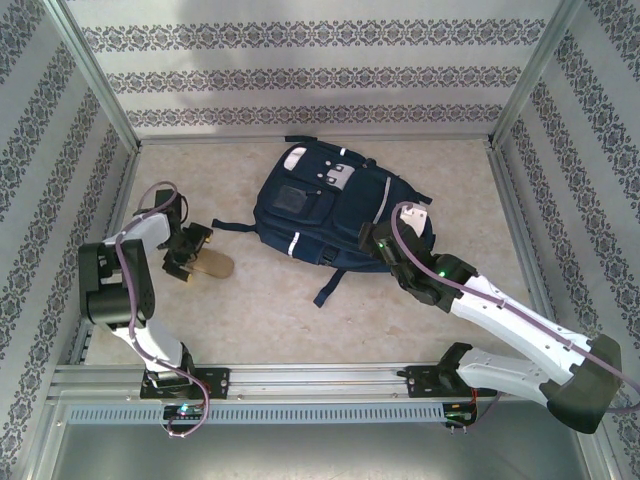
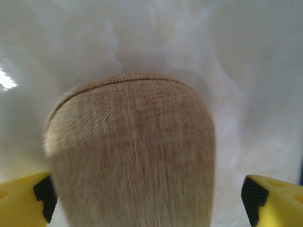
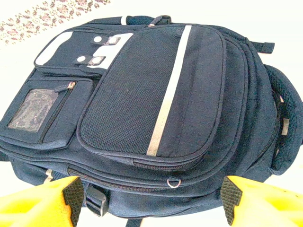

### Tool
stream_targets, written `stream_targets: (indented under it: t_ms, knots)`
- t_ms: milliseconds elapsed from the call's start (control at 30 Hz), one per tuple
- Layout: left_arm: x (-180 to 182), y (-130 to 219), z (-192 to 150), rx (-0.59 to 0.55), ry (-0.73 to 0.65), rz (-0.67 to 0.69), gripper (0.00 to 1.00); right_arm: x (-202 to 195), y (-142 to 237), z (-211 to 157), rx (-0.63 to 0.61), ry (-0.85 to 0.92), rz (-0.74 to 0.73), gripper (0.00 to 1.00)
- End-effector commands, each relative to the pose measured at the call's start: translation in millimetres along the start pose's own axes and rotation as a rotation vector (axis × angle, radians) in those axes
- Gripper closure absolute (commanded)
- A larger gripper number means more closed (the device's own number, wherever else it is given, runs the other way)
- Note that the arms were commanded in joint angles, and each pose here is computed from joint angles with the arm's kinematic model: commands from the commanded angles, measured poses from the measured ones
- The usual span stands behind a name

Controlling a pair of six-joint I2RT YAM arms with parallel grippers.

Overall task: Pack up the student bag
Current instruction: Pick up the glasses case from the middle-left of the table.

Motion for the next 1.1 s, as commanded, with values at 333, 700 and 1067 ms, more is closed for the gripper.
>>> stream_targets:
  t_ms: [333, 700, 1067]
  knots:
    - [3, -13, -2, 0.042, 0.065, -0.011, 0.26, 1, -8, -4, -0.008, -0.033, -0.039, 0.23]
    - [-3, 31, -15, 0.06, 0.06, -0.126, 0.36, 30, -6, -13, 0.069, 0.061, 0.228, 0.24]
    - [9, 102, -78, 0.059, 0.022, -0.338, 0.39, 109, -3, -54, 0.338, 0.179, 0.792, 0.23]
Point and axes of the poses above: each hand's point on the last joint's axis, 136 mm out from that joint toward the fingers, its own y axis back along the fingers, its own x axis along the line the jaws close on, z = x × y, the point moved 8 cm from there along y, back along the fingers
